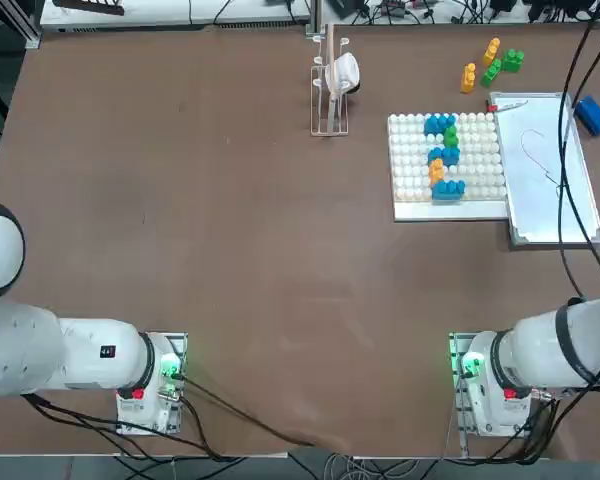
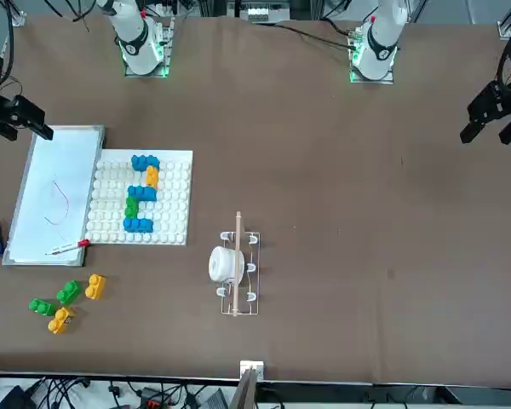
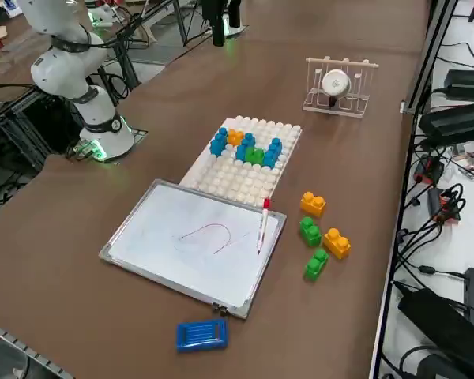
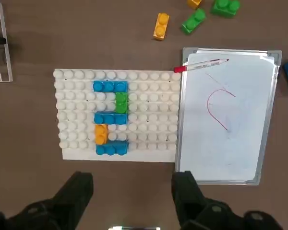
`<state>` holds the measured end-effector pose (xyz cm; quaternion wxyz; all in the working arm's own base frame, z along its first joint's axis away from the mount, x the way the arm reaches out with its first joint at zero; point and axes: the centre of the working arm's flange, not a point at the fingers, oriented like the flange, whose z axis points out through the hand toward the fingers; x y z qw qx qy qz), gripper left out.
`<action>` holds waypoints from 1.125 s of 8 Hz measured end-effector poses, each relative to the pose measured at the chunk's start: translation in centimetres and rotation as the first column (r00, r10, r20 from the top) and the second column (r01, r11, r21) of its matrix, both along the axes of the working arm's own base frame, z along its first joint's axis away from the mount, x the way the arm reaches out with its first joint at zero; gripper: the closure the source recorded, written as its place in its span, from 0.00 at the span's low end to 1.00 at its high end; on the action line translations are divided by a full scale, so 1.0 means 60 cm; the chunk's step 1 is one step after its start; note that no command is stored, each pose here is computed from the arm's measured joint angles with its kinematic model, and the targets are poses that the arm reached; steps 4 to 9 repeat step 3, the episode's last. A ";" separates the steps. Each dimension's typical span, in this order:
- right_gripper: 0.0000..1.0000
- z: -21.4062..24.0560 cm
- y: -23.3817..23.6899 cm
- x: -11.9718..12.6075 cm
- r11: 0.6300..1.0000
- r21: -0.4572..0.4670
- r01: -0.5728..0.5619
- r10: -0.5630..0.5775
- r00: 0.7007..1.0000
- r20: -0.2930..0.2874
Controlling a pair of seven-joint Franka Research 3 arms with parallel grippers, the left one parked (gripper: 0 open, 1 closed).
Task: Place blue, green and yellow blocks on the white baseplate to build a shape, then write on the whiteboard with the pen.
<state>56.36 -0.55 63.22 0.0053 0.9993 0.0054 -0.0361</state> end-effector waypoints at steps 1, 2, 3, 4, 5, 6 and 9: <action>0.00 -0.001 -0.003 0.000 1.000 0.000 0.003 -0.003 1.000 -0.001; 0.00 -0.001 -0.007 0.000 1.000 0.000 0.008 -0.008 1.000 -0.002; 0.00 -0.003 -0.012 -0.001 1.000 -0.001 0.013 -0.013 1.000 -0.006; 0.00 -0.003 -0.012 -0.001 1.000 -0.001 0.013 -0.013 1.000 -0.006; 0.00 -0.003 -0.012 -0.001 1.000 -0.001 0.013 -0.013 1.000 -0.006; 0.00 -0.003 -0.012 -0.001 1.000 -0.001 0.013 -0.013 1.000 -0.006; 0.00 -0.003 -0.012 -0.001 1.000 -0.001 0.013 -0.013 1.000 -0.006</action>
